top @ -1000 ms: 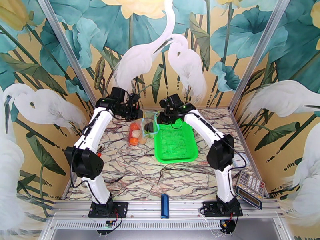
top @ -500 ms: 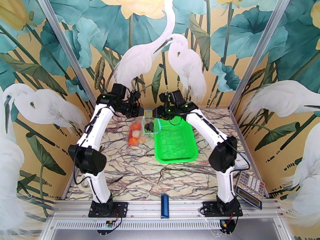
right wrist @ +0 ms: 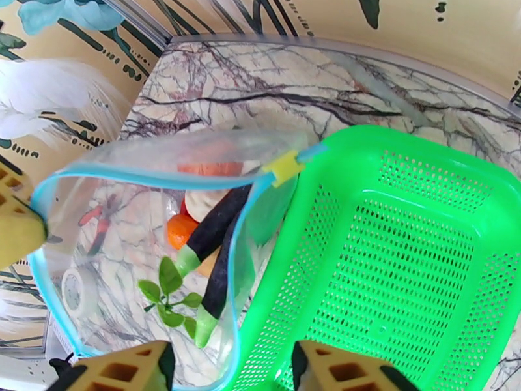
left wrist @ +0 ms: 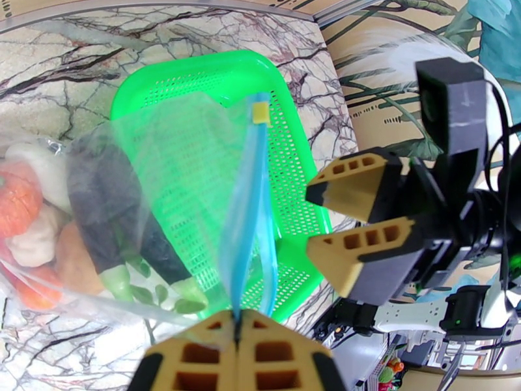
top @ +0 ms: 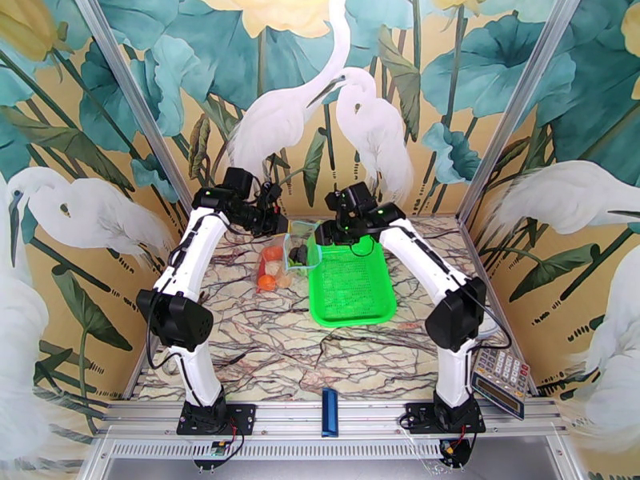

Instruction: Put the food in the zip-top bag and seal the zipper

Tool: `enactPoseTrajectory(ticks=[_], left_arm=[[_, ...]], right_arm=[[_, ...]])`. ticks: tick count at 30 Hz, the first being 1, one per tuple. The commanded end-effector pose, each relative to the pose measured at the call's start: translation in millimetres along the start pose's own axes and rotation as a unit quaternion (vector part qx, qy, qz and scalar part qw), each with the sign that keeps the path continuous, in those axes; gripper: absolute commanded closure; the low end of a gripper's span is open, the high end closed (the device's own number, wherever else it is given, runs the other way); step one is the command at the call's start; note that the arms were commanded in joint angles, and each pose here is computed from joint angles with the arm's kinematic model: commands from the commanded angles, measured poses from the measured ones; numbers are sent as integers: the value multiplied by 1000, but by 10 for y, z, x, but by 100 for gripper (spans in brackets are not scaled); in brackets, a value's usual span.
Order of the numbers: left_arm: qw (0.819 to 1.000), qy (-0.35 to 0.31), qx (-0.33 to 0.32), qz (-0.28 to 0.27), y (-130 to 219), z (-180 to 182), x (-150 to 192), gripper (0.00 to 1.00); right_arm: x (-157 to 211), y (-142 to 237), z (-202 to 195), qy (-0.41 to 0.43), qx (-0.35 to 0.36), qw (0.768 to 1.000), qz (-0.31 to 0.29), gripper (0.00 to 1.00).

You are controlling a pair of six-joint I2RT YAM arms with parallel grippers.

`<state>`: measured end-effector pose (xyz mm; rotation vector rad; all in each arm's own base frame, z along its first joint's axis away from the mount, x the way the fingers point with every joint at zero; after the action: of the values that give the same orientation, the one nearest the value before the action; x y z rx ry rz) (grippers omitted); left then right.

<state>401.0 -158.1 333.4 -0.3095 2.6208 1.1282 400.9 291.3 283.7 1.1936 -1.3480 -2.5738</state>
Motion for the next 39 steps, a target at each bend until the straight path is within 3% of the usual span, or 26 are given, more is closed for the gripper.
enactPoseTrajectory(ticks=[1,4,7,13,27,30,31,33,39], left_arm=[[1000,-2,1,8,-44,-7,-6,97],[1000,-1,-2,10,-58,12,0,97],[1000,0,-5,13,-69,28,7,97],[1000,-3,-18,22,-89,70,34,97],[997,-53,-17,44,-203,-176,185,91],[997,-73,-37,16,-133,-177,148,85],[996,-84,-42,4,-88,-189,139,77],[993,-106,-49,-25,15,-226,113,70],[969,-172,-82,-154,460,-369,56,56]], right_arm=[[54,-200,-43,-6,-18,1000,16,47],[70,-310,-45,-14,-36,999,24,49],[100,-406,-57,-24,-49,998,32,59],[11,-349,29,-38,-72,997,14,100],[-489,-9,367,-102,-167,976,-95,100],[-510,-25,368,-106,-167,975,-97,100],[-510,-31,366,-108,-167,975,-96,100],[-495,-63,368,-110,-166,976,-89,100],[-462,-120,364,-113,-164,977,-80,100]])
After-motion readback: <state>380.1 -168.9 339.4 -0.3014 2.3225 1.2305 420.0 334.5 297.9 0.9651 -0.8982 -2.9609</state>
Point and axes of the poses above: each hand's point on the last joint's axis, 136 mm out from that joint toward the fingers, its own y axis back along the fingers, its own z axis along the line the jaws close on, x = y × z, the point moved 5 cm from there along y, back along the fingers, and after that the axes turned 15 degrees about y, right-handed, at the moved point
